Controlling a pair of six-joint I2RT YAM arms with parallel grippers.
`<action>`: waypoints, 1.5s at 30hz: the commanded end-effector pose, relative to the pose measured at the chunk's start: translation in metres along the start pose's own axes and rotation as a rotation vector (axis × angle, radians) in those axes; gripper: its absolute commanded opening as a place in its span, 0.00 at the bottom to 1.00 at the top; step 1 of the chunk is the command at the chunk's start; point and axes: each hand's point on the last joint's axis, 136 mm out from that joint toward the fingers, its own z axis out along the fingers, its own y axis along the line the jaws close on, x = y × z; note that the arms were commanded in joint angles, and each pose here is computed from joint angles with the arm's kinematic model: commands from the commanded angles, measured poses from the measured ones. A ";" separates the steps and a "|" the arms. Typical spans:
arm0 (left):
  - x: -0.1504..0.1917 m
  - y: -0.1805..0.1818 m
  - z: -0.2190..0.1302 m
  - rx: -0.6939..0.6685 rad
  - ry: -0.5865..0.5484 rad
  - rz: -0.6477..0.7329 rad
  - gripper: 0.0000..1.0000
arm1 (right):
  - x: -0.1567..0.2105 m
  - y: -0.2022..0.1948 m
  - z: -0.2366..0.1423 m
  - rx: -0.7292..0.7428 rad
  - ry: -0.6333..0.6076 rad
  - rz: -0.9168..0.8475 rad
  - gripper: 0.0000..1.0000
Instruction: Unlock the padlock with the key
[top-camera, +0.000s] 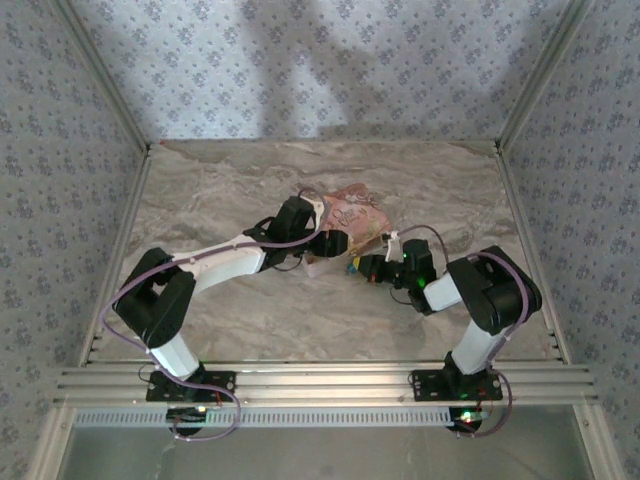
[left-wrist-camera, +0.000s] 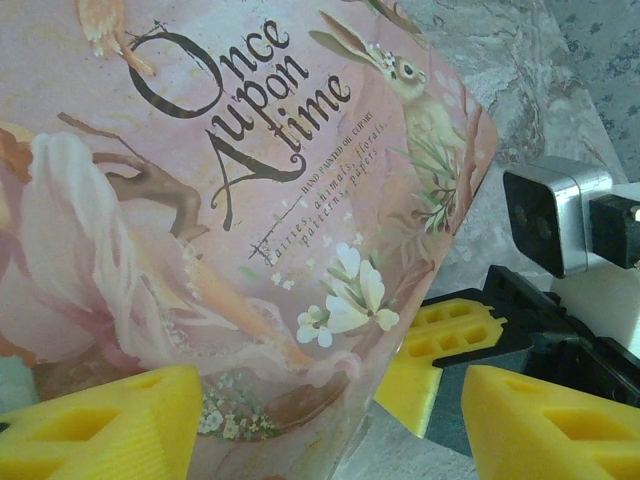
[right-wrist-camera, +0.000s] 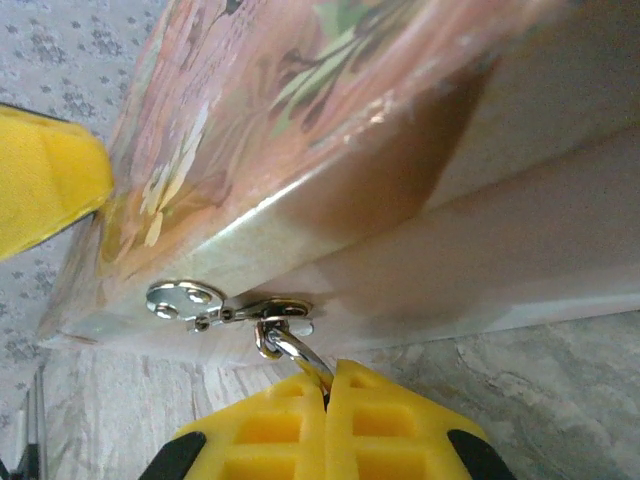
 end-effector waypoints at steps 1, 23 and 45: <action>0.066 0.058 -0.001 -0.191 0.204 -0.116 0.70 | -0.019 0.001 0.001 -0.001 -0.101 0.017 0.00; 0.081 0.051 -0.002 -0.200 0.217 -0.121 0.70 | -0.018 0.002 0.016 -0.036 -0.120 0.173 0.00; 0.085 0.058 -0.002 -0.229 0.228 -0.111 0.71 | -0.046 0.000 0.004 -0.078 -0.203 0.264 0.00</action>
